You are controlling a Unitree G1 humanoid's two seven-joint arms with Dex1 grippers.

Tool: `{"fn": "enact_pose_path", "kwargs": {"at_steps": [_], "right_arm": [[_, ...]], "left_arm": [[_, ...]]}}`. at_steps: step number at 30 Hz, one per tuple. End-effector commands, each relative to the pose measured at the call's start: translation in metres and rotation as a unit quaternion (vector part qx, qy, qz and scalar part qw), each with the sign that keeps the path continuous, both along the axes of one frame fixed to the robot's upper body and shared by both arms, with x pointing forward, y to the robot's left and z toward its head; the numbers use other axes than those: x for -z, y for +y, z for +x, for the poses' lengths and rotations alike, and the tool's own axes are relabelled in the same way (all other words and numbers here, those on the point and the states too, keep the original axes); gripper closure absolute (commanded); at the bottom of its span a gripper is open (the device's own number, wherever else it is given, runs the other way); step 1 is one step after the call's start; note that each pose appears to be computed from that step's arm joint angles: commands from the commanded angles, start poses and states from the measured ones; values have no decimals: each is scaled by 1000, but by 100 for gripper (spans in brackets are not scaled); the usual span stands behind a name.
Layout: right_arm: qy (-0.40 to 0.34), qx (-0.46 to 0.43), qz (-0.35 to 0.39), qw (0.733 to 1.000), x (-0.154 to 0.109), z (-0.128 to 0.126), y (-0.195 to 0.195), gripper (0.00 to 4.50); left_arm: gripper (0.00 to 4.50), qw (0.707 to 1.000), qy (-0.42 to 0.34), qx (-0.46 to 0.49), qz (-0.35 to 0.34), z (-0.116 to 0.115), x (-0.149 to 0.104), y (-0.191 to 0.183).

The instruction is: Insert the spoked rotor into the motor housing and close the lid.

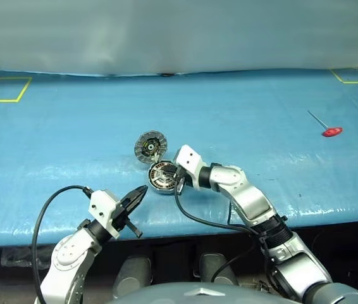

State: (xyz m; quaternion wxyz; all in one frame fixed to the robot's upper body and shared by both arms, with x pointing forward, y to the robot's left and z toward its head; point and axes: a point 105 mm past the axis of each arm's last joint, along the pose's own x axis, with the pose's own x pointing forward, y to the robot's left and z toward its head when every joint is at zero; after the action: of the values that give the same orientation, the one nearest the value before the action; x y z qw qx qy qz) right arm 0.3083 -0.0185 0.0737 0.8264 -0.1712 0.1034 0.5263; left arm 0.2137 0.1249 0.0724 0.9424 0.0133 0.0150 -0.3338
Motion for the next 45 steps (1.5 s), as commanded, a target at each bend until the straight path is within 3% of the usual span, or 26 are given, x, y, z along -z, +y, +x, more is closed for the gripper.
{"fn": "enact_pose_path", "kwargs": {"at_steps": [1, 5, 14, 20, 31, 37, 41, 45], "right_arm": [[-19, -9, 0, 1000, -17, 3, -3, 450], [-48, -31, -13, 998, -37, 5, -8, 450], [-71, -106, -90, 988, -47, 1, -14, 450], [-101, -193, -210, 953, -42, -6, -17, 450], [-144, -287, -290, 902, -48, -7, -10, 450], [-163, -280, -267, 908, -59, -7, -7, 450], [-146, -224, -196, 943, -62, -12, -18, 450], [-113, -141, -68, 981, -64, -23, -30, 450]], "left_arm": [[449, 1000, -14, 0, 2, 1, -6, 0], [449, 1000, -21, -2, -2, 3, -8, 0], [449, 1000, -17, -2, -3, 5, -8, 0], [449, 1000, -8, 8, -1, 4, -4, -1], [449, 1000, -6, 7, 0, 2, -2, 0], [449, 1000, -13, -11, -1, 1, -4, 3], [449, 999, -21, -38, -3, 1, -11, 17], [449, 998, -21, -53, 8, 0, -14, 30]]}}
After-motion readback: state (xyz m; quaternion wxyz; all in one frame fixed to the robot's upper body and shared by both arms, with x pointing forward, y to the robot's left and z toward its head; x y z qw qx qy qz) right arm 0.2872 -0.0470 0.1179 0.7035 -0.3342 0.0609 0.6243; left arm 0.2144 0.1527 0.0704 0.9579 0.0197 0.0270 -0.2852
